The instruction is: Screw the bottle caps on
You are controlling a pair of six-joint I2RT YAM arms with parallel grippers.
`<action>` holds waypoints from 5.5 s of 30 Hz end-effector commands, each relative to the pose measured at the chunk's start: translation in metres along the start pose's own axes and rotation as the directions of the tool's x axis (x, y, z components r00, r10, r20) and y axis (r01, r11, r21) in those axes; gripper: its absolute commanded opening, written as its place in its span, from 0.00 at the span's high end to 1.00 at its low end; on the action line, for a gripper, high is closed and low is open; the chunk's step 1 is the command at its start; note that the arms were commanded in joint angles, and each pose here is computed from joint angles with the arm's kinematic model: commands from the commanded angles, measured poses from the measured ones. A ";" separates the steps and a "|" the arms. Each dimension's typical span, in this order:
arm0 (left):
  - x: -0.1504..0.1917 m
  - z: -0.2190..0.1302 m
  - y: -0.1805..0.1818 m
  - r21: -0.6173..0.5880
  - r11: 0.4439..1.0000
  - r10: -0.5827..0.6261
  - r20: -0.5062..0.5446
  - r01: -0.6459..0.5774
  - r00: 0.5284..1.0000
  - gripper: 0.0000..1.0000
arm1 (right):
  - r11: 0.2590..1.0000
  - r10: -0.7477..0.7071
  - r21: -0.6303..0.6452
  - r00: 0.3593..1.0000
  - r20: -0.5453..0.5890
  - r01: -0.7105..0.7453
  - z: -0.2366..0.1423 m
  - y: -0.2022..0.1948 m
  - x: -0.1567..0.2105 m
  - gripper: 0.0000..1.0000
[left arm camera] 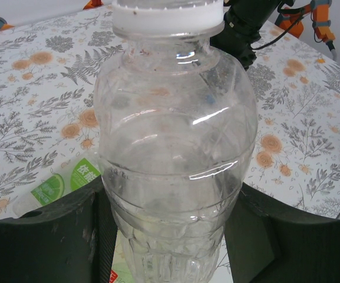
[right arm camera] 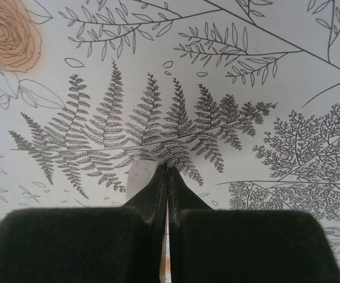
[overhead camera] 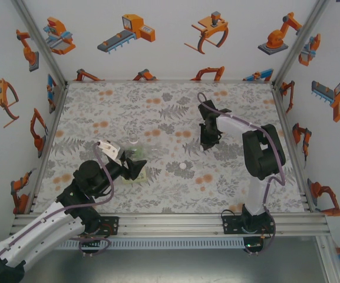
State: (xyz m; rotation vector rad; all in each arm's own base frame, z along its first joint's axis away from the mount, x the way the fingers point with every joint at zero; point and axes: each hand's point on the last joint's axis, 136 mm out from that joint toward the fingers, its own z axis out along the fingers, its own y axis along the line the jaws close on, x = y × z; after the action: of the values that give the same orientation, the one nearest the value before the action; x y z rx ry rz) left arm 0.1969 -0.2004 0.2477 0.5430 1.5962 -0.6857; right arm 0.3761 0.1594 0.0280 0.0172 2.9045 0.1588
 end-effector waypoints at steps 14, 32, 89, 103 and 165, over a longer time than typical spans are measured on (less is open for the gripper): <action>-0.002 0.005 0.002 -0.011 1.000 -0.012 0.004 0.013 1.000 1.00 | 0.978 0.178 -0.117 0.983 0.055 -0.171 -0.014 -0.026 0.002 0.95; -0.002 0.005 0.002 -0.007 1.000 -0.020 0.007 0.020 1.000 1.00 | 0.997 0.069 -0.044 0.996 0.059 -0.067 -0.026 0.011 -0.005 0.49; -0.007 -0.020 -0.003 -0.001 1.000 0.007 -0.199 -0.008 0.980 1.00 | 0.998 0.053 -0.027 0.995 0.090 -0.050 -0.043 -0.006 -0.002 0.49; -0.001 -0.023 -0.013 0.046 0.998 -0.020 -0.252 0.033 0.967 1.00 | 0.998 -0.059 0.013 0.998 0.036 0.058 -0.013 0.015 0.019 0.50; 0.012 -0.009 -0.101 0.699 0.609 0.593 -0.085 -0.376 0.801 1.00 | 0.237 -0.351 -0.416 0.477 0.806 0.878 -0.328 0.164 0.125 0.96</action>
State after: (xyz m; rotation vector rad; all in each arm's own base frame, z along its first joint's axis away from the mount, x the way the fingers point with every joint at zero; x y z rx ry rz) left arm 0.1279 -0.2667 0.2362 1.5542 1.4501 -0.7641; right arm 0.2072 0.2719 0.3097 -0.9449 1.9458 0.9724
